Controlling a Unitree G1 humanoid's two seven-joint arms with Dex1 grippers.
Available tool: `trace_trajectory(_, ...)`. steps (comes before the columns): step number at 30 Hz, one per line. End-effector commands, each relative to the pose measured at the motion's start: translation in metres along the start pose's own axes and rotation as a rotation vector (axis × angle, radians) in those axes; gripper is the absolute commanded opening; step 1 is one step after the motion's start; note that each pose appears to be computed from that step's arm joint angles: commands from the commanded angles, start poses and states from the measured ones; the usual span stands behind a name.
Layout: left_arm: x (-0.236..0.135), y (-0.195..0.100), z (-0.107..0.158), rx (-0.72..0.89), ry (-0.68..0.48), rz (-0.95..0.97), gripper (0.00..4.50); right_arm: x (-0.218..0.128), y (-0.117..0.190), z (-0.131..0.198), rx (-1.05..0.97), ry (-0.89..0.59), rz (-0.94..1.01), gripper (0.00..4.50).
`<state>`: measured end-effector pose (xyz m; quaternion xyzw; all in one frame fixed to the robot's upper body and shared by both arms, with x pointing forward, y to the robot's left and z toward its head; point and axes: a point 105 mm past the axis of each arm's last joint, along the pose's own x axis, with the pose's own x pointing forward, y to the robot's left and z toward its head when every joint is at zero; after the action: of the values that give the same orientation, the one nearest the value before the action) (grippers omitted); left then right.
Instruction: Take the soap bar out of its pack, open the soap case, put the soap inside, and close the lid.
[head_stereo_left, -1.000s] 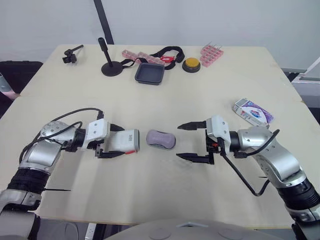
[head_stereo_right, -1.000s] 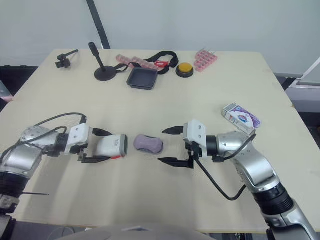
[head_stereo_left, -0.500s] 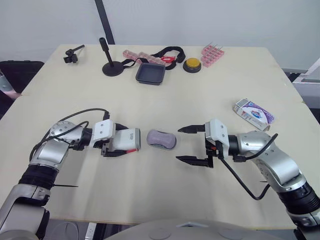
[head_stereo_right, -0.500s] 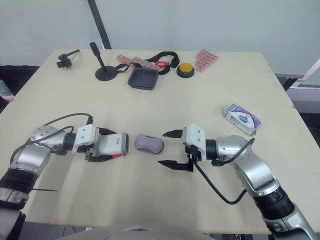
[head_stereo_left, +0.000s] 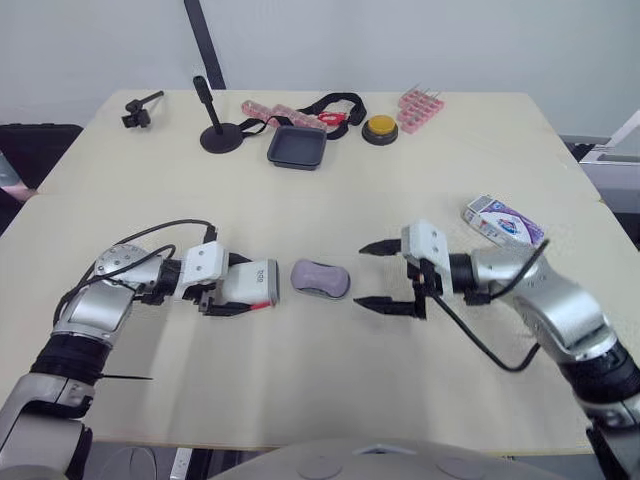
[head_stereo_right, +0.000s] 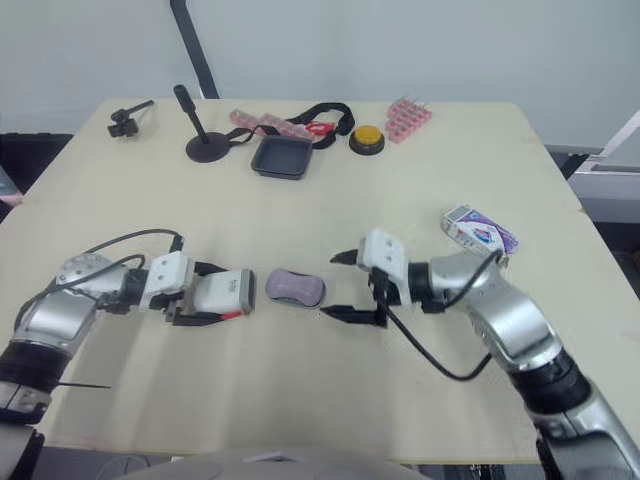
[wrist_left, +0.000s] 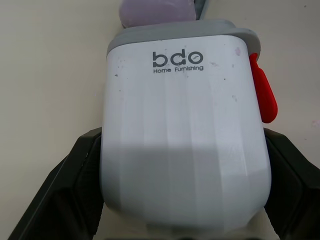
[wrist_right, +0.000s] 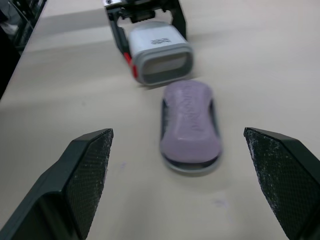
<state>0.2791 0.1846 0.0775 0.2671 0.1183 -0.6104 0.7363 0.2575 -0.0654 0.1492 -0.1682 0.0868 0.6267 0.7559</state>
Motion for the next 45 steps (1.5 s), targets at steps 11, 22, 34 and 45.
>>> trace_trajectory(11,-0.015,-0.007,0.01,0.004,-0.015,0.074,3.48,0.051,-0.007,-0.011,-0.001,0.315,0.105,4.5)
trace_trajectory(22,-0.01,-0.008,0.016,0.011,-0.028,0.094,3.48,0.071,-0.012,-0.021,0.004,0.389,0.075,4.5)
trace_trajectory(34,-0.008,-0.011,0.017,0.003,-0.024,0.077,3.48,0.077,0.001,-0.024,0.025,0.4,0.098,4.5)
trace_trajectory(45,-0.007,-0.009,0.018,0.005,-0.027,0.079,3.48,0.084,0.0,-0.035,0.041,0.442,0.063,4.5)
